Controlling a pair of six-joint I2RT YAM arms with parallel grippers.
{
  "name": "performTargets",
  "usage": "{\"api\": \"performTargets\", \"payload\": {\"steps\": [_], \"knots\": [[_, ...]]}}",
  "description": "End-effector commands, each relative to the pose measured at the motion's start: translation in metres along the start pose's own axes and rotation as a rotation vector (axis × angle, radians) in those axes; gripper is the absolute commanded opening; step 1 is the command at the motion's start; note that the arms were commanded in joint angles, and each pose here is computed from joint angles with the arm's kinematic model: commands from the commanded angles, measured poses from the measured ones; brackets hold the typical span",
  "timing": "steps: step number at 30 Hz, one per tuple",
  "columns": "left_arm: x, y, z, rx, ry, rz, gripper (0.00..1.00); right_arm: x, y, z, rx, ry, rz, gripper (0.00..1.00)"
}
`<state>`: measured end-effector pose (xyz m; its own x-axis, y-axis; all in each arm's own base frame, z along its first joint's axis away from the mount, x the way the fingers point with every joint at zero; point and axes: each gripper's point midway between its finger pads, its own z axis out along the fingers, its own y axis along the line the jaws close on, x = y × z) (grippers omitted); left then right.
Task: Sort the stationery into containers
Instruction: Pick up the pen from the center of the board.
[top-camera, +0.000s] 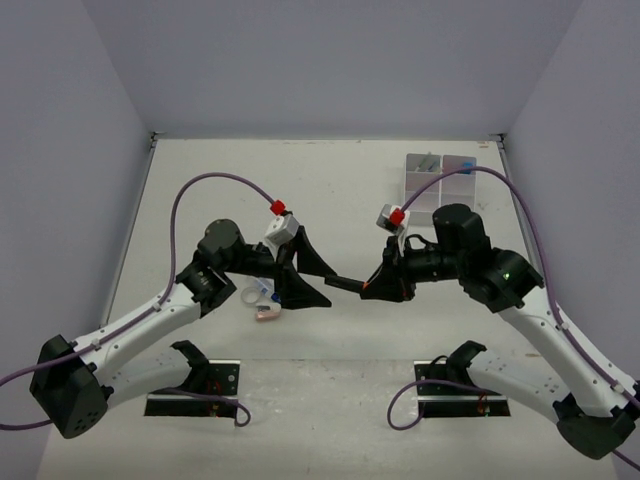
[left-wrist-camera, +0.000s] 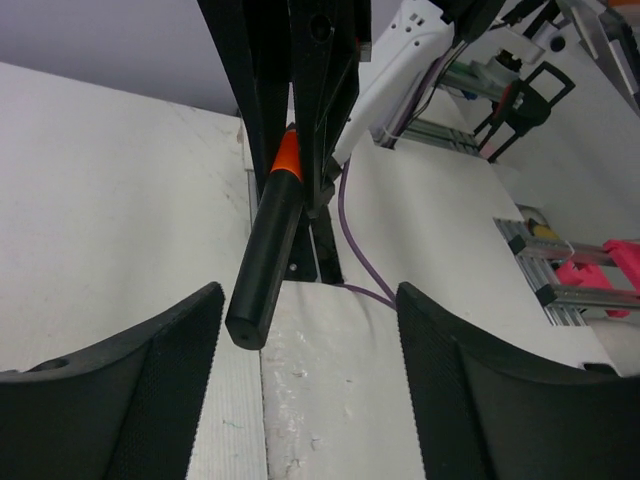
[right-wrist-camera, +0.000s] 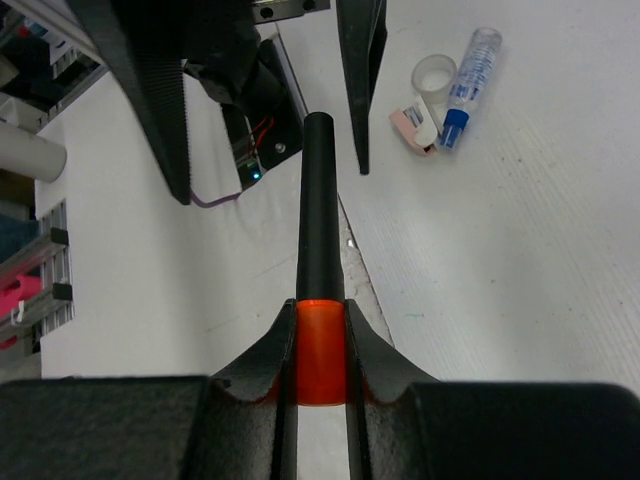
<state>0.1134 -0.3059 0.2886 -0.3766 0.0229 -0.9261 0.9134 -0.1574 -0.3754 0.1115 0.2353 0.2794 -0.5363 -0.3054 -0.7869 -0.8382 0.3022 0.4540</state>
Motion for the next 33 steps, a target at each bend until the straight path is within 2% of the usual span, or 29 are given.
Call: {"api": "performTargets", "payload": {"steps": [1,4,5,7,12,13,15,16,18,20,22,23,27,29,33], "knots": [[-0.02,-0.008,0.006,0.042,-0.025,0.085,0.63,-0.026,0.023,-0.004,-0.111,-0.058,-0.095,0.0],[-0.023,-0.002,0.008,0.016,-0.022,0.079,0.6,-0.03,0.024,-0.003,-0.12,-0.06,-0.095,0.0],[-0.024,-0.001,0.009,0.015,-0.024,0.079,0.53,-0.031,0.022,-0.002,-0.112,-0.061,-0.095,0.0],[-0.026,0.0,0.01,0.008,-0.034,0.078,0.28,-0.034,0.023,-0.001,-0.119,-0.067,-0.102,0.0],[-0.032,0.003,0.011,-0.023,-0.053,0.072,0.0,-0.038,0.02,0.003,-0.123,-0.065,-0.097,0.0],[-0.034,0.005,0.011,-0.037,-0.058,0.066,0.0,-0.038,0.018,0.004,-0.118,-0.07,-0.096,0.03],[-0.039,0.007,0.01,-0.063,-0.075,0.059,0.0,-0.045,0.016,0.005,-0.098,-0.104,-0.097,0.27],[-0.041,0.008,0.01,-0.081,-0.086,0.052,0.0,-0.047,0.013,0.005,-0.083,-0.123,-0.089,0.31],[-0.049,0.013,0.007,-0.13,-0.16,0.037,0.0,-0.06,0.014,0.005,-0.077,-0.211,-0.095,0.3],[-0.056,0.012,0.003,-0.154,-0.231,-0.014,0.0,-0.065,0.007,0.009,-0.054,-0.289,-0.007,0.43],[-0.063,0.012,-0.001,-0.169,-0.311,-0.036,0.0,-0.071,0.009,0.007,-0.064,-0.36,0.029,0.45],[-0.068,0.012,-0.005,-0.171,-0.377,-0.043,0.0,-0.083,0.013,0.001,-0.073,-0.437,0.022,0.52],[-0.077,0.007,-0.012,-0.163,-0.502,-0.103,0.0,-0.103,0.014,-0.014,-0.06,-0.622,0.069,0.49],[-0.08,0.003,-0.012,-0.151,-0.523,-0.119,0.0,-0.112,0.015,-0.023,-0.054,-0.685,0.078,0.5],[-0.086,-0.004,-0.014,-0.126,-0.555,-0.147,0.0,-0.119,0.012,-0.029,-0.025,-0.729,0.097,0.54]]}}
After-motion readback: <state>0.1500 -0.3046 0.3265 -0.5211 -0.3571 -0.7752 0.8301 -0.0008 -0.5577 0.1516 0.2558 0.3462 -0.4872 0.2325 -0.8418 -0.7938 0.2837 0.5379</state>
